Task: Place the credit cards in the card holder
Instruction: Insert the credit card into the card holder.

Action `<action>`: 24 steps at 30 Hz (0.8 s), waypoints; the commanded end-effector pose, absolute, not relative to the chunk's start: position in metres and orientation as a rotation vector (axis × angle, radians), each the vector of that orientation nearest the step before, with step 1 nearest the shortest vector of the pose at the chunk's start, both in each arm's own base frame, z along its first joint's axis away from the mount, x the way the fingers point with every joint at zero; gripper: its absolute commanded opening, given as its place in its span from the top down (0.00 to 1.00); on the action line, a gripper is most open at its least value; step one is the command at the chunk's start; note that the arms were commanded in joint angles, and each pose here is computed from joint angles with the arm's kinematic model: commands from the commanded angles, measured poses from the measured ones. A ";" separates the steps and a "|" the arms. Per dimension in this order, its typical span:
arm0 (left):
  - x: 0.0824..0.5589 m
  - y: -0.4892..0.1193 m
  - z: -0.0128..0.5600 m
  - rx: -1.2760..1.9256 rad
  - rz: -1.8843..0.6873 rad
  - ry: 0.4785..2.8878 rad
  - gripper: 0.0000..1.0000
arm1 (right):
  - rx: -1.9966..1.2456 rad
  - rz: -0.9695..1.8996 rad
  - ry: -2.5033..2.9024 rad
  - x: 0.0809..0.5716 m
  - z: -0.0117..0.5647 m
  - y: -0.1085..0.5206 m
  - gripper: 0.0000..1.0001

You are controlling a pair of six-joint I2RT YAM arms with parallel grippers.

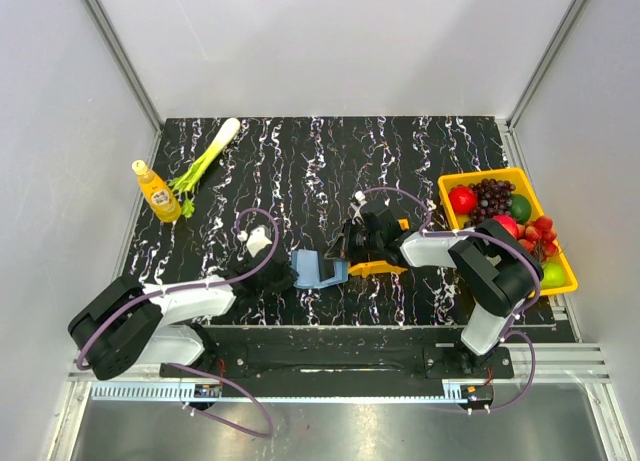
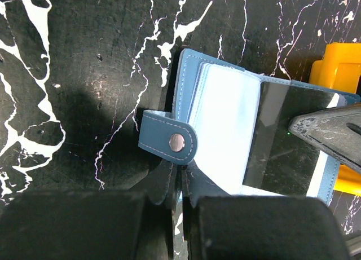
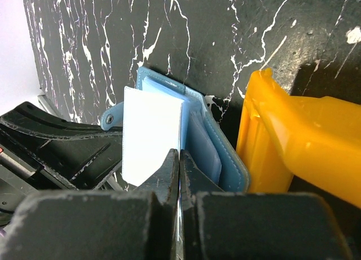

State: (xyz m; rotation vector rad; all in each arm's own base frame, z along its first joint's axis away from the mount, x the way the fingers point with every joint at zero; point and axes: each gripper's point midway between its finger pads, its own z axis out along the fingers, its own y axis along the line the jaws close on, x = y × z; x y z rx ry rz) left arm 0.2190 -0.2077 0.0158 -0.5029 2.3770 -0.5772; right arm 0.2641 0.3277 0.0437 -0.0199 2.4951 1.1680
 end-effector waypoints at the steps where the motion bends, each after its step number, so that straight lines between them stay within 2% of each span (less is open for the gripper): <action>1: 0.202 -0.183 -0.006 -0.476 -0.453 2.438 0.89 | -0.019 1.184 2.495 0.264 0.045 0.332 1.00; 4: 0.207 -0.188 0.007 -0.474 -0.513 2.386 0.66 | -0.027 1.148 2.498 0.268 0.046 0.330 1.00; 5: 0.208 -0.188 0.011 -0.469 -0.530 2.369 0.53 | -0.037 1.130 2.508 0.268 0.046 0.330 1.00; 10: 0.214 -0.190 0.036 -0.443 -0.609 2.275 0.29 | -0.044 1.074 2.522 0.272 0.048 0.326 1.00; 13: 0.216 -0.194 0.045 -0.427 -0.643 2.249 0.24 | -0.070 1.066 2.517 0.273 0.053 0.328 1.00; 16: 0.218 -0.203 0.055 -0.392 -0.720 2.208 0.14 | -0.089 1.043 2.514 0.276 0.057 0.330 1.00; 20: 0.220 -0.216 0.074 -0.361 -0.855 2.121 0.11 | -0.097 1.041 2.510 0.278 0.060 0.332 1.00; 24: 0.219 -0.214 0.073 -0.371 -0.853 2.119 0.09 | -0.093 1.034 2.510 0.279 0.060 0.332 1.00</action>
